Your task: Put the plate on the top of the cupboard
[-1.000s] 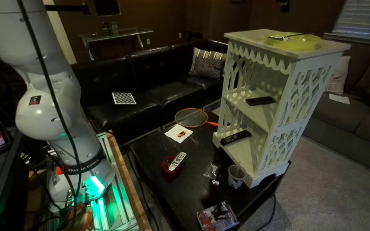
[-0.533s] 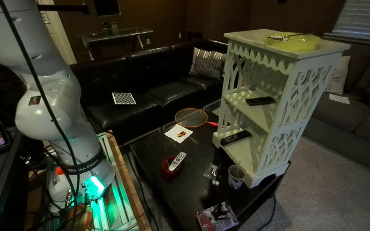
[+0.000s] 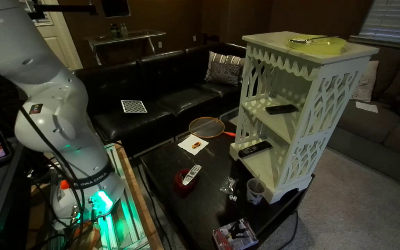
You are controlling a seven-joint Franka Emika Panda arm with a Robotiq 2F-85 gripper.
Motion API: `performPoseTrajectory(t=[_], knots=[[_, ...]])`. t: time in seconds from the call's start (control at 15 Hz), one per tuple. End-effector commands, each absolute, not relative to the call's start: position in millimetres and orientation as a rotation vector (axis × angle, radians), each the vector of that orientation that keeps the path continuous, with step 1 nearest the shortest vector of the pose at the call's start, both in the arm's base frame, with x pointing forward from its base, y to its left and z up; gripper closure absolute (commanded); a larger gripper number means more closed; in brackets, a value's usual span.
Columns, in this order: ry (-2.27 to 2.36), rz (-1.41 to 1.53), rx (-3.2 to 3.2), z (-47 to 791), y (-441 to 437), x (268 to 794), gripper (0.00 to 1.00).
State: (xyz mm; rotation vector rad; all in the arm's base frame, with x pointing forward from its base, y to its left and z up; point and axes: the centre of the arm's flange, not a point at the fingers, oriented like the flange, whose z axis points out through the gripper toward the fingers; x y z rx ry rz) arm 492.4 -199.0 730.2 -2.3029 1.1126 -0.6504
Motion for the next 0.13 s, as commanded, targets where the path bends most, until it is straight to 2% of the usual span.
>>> performPoseTrajectory(t=[0.0, 0.07], knots=[[1.067, -0.667, -2.299, 735.7, -204.6, 478.7, 0.0], [1.059, -0.68, -2.293, 740.2, -209.1, 469.3, 0.0]])
